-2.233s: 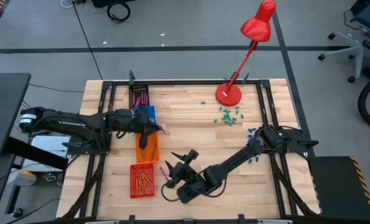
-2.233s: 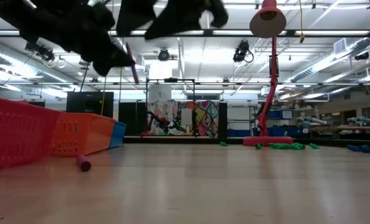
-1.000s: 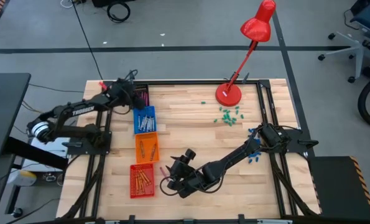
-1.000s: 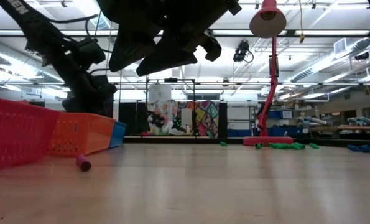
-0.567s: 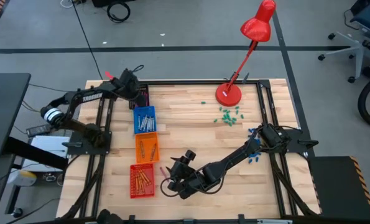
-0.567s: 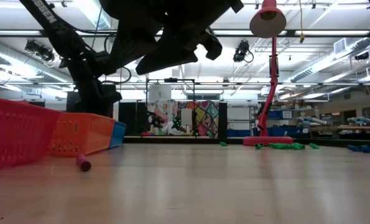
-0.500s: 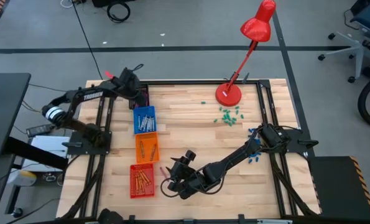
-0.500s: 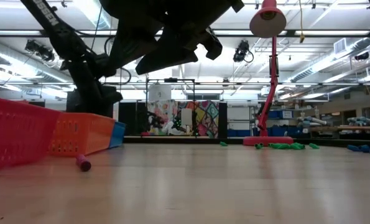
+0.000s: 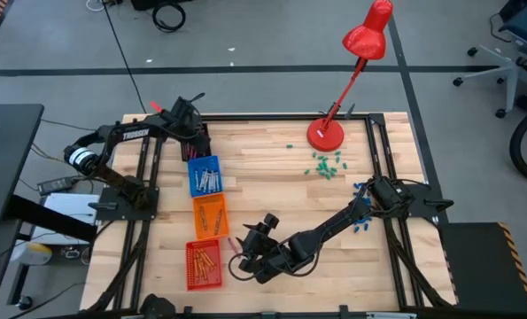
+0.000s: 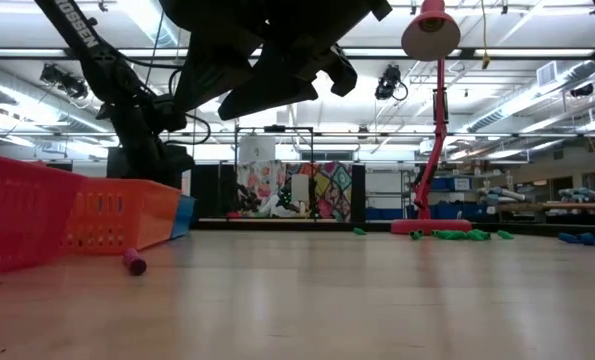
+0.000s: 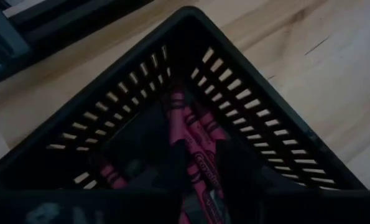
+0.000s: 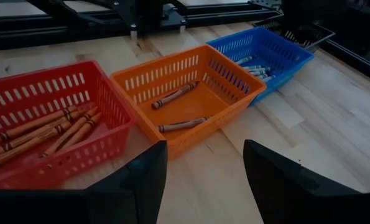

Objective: Sort crayons
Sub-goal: Put the pink crayon into the black bin

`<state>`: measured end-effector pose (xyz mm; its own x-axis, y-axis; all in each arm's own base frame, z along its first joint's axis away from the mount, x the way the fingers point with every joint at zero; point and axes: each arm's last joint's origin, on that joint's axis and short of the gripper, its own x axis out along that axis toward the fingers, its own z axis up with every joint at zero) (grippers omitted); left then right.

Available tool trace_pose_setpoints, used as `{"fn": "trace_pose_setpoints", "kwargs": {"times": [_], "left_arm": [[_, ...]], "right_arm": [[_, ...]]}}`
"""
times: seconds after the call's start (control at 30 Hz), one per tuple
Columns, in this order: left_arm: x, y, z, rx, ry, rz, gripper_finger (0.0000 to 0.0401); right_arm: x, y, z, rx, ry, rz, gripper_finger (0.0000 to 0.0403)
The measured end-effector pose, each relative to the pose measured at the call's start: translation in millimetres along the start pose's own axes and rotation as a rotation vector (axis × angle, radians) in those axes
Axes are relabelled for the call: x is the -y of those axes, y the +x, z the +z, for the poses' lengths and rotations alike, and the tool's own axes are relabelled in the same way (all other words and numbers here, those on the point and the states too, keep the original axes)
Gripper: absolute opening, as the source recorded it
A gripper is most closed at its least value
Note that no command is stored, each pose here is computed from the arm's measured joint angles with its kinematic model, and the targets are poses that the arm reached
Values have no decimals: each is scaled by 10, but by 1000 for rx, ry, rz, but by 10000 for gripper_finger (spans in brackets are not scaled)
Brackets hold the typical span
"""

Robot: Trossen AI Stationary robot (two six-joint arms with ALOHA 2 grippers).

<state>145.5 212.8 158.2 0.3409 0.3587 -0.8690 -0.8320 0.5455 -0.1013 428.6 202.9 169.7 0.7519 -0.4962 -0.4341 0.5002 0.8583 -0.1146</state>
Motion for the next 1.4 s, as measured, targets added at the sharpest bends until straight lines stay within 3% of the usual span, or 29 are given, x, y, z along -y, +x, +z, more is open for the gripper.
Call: {"fn": "trace_pose_setpoints", "kwargs": {"times": [0.27, 0.57, 0.67, 0.73, 0.87, 1.07, 1.23, 1.4], "left_arm": [[6, -33, 8, 13, 11, -1, 161], [149, -387, 51, 143, 70, -30, 166], [326, -562, 43, 210, 122, -92, 167], [489, -673, -6, 254, 175, -193, 167], [836, -905, -160, 357, 314, -373, 167], [1180, -1130, -531, 369, 448, -558, 167], [1333, -1181, -881, 377, 528, -591, 167], [1384, -1113, -1219, 390, 524, -607, 167]], "right_arm": [[0, 0, 0, 0, 0, 0, 214], [-1, 0, -1, -2, -1, 3, 214], [-14, 3, -10, -35, -22, 58, 214], [-23, 19, -19, -77, -40, 124, 214], [-31, 44, -54, -140, -49, 225, 214], [-35, 58, -119, -125, -32, 240, 212], [-50, 55, -96, -102, -11, 248, 206], [-73, 18, -114, -101, -18, 249, 204]]}}
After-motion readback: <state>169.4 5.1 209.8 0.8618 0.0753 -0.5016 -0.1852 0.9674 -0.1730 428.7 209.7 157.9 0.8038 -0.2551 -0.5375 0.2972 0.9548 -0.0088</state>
